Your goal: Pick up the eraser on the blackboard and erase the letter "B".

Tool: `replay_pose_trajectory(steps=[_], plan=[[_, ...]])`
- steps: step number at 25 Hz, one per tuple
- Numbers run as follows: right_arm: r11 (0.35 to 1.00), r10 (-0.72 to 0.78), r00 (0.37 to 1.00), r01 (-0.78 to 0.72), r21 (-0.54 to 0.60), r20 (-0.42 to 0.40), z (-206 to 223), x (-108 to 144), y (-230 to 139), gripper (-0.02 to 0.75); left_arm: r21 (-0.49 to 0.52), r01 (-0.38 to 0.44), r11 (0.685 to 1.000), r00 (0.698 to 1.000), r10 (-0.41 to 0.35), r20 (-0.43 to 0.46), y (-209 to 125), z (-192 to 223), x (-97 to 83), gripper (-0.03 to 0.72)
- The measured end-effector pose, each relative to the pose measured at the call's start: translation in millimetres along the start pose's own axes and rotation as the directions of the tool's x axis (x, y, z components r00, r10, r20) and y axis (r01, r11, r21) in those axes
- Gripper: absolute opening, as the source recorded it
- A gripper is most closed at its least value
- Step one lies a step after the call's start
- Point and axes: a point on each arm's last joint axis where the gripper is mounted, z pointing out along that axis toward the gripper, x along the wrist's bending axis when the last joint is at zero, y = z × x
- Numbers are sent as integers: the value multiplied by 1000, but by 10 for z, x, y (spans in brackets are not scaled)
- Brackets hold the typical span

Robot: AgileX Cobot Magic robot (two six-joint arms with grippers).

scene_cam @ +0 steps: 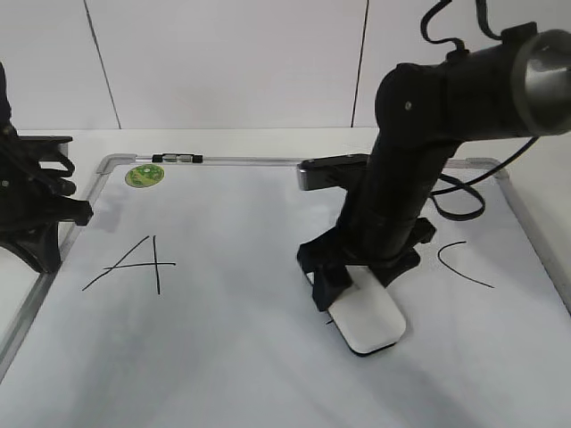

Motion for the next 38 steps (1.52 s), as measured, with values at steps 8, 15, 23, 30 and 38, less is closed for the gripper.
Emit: replay_pose_trajectory(steps=[8,15,23,30,38], plan=[[990,-131,988,127,-58,-78,116,690,-62,547,0,0,1000,1000,0,0,0,0,0,31],[987,-150,986,144,-74,-78,139,790,-75,547,2,0,1000,1000,0,0,-2,0,0,31],[993,50,998,-55,-103,-46,52,190,90,547,2,1,1000,1000,-1,2,-2,0,-1,31],[992,70,997,-72,-104,-25,-15,50,115,547,2,1,1000,1000,-1,2,-2,0,-1,31],[985,143,990,-140,-104,22,-242,-377,80,547,6,1,1000,1000,-1,1,-3,-4,-2,31]])
